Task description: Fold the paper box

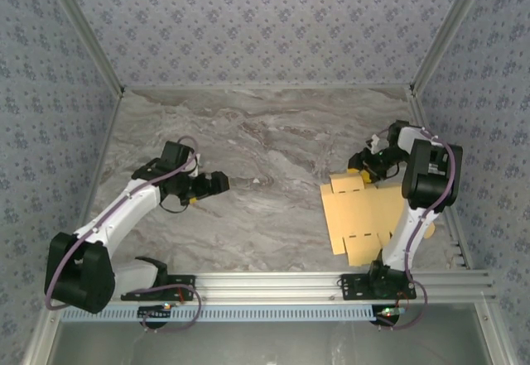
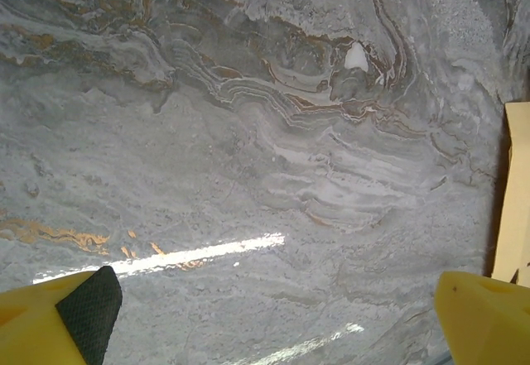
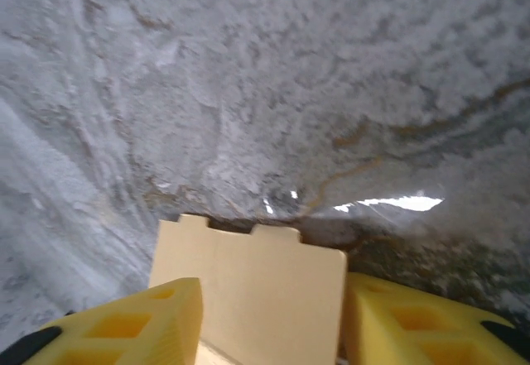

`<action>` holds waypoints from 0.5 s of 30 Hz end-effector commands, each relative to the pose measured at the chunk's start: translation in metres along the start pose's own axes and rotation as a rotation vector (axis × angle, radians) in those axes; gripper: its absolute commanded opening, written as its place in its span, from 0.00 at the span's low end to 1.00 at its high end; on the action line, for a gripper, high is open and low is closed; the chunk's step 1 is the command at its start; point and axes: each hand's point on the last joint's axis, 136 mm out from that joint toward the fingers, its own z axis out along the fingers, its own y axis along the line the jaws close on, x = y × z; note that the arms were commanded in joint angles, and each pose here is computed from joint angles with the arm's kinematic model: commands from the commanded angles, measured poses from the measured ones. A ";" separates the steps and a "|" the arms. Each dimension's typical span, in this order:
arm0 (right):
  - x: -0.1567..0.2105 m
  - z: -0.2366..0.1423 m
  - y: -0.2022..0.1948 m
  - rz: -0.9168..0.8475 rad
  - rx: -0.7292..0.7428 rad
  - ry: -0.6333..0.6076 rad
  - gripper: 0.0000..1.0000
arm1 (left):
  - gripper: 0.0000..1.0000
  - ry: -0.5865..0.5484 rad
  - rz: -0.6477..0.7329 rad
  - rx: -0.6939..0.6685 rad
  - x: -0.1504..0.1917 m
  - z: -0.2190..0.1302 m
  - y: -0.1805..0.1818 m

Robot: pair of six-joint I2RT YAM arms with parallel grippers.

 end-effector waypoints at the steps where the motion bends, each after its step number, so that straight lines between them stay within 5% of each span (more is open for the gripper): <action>1: 0.003 0.001 0.021 0.006 -0.128 0.035 0.42 | 0.99 0.014 0.023 0.013 -0.002 -0.003 -0.008; 5: 0.000 0.002 0.037 -0.013 -0.222 0.028 0.24 | 0.99 0.007 0.023 0.008 -0.002 -0.003 -0.007; 15: 0.000 0.014 0.081 -0.104 -0.286 0.042 0.12 | 0.99 -0.011 0.051 0.005 -0.011 -0.010 -0.013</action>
